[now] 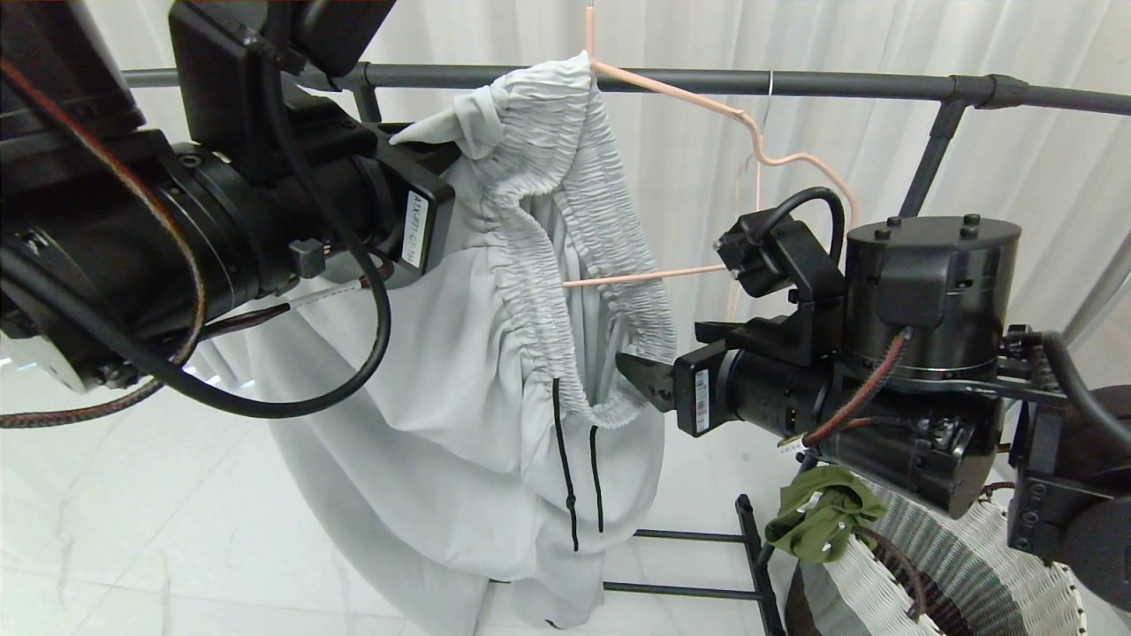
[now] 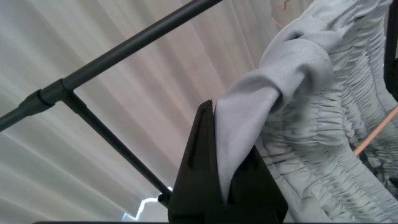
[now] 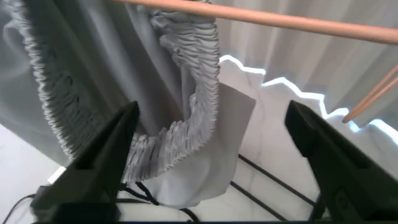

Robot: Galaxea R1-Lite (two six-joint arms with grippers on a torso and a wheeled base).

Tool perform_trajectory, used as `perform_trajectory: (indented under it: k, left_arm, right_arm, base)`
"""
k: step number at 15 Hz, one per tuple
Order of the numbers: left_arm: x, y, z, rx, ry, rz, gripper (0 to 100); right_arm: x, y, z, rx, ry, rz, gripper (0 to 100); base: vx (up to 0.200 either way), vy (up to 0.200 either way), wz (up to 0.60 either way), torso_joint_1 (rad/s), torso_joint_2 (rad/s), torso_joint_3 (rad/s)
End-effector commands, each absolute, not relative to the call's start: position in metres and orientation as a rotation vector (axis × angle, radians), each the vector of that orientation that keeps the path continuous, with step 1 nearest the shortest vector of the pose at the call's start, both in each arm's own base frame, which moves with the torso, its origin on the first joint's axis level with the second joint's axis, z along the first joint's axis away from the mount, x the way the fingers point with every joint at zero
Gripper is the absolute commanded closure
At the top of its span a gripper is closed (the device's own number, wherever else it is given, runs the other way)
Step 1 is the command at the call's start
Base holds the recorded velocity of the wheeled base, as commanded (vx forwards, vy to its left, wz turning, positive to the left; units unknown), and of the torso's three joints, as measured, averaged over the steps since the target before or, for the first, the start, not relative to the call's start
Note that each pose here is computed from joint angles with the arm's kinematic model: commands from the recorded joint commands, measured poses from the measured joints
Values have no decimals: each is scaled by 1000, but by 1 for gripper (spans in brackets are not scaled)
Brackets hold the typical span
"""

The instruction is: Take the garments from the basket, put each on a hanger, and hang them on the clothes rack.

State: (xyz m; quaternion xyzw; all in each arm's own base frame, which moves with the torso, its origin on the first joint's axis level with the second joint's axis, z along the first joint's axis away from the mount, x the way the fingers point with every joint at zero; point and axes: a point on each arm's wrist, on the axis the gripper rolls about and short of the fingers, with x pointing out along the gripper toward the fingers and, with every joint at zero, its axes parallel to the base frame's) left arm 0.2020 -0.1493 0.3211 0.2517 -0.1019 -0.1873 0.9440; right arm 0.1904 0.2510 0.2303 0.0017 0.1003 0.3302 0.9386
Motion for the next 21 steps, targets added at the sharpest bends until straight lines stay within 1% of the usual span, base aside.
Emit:
perform_trajectory:
  k: [1, 5, 7, 9, 10, 12, 14, 16, 19, 21]
  left_arm:
    - [202, -150, 321, 514, -207, -382, 100]
    - [203, -150, 319, 517, -201, -382, 100]
    - [205, -148, 317, 521, -191, -374, 100]
    - [208, -143, 311, 537, -172, -357, 100]
    - [209, -142, 309, 551, -167, -352, 100]
    - [215, -133, 303, 608, -197, -293, 100]
    - [221, -124, 295, 660, -214, -242, 100]
    - [223, -118, 290, 677, -222, -212, 100]
    - [225, -112, 286, 706, -208, -190, 100]
    - [227, -107, 282, 744, -196, -171, 100]
  right_arm:
    - [191, 252, 229, 0, 208, 664, 100]
    - [197, 244, 231, 0, 196, 610, 100]
    - [203, 235, 235, 0, 182, 574, 100]
    - [213, 224, 238, -23, 161, 527, 100]
    - [217, 219, 240, -29, 150, 507, 100]
    - [228, 202, 246, -42, 128, 444, 100]
    - [235, 193, 249, -48, 102, 410, 100]
    - [237, 189, 251, -54, 87, 396, 100]
    - [237, 189, 252, -63, 82, 398, 100]
    - [238, 189, 254, -62, 64, 396, 100]
  base:
    - [0, 0, 0, 0, 0, 0]
    - [0, 0, 0, 0, 0, 0]
    - [0, 0, 0, 0, 0, 0]
    - [0, 0, 0, 0, 0, 0]
    - [0, 0, 0, 0, 0, 0]
    - [0, 0, 0, 0, 0, 0]
    - [0, 0, 0, 0, 0, 0]
    - [0, 0, 0, 0, 0, 0]
    - [0, 0, 0, 0, 0, 0]
    - [0, 0, 0, 0, 0, 0]
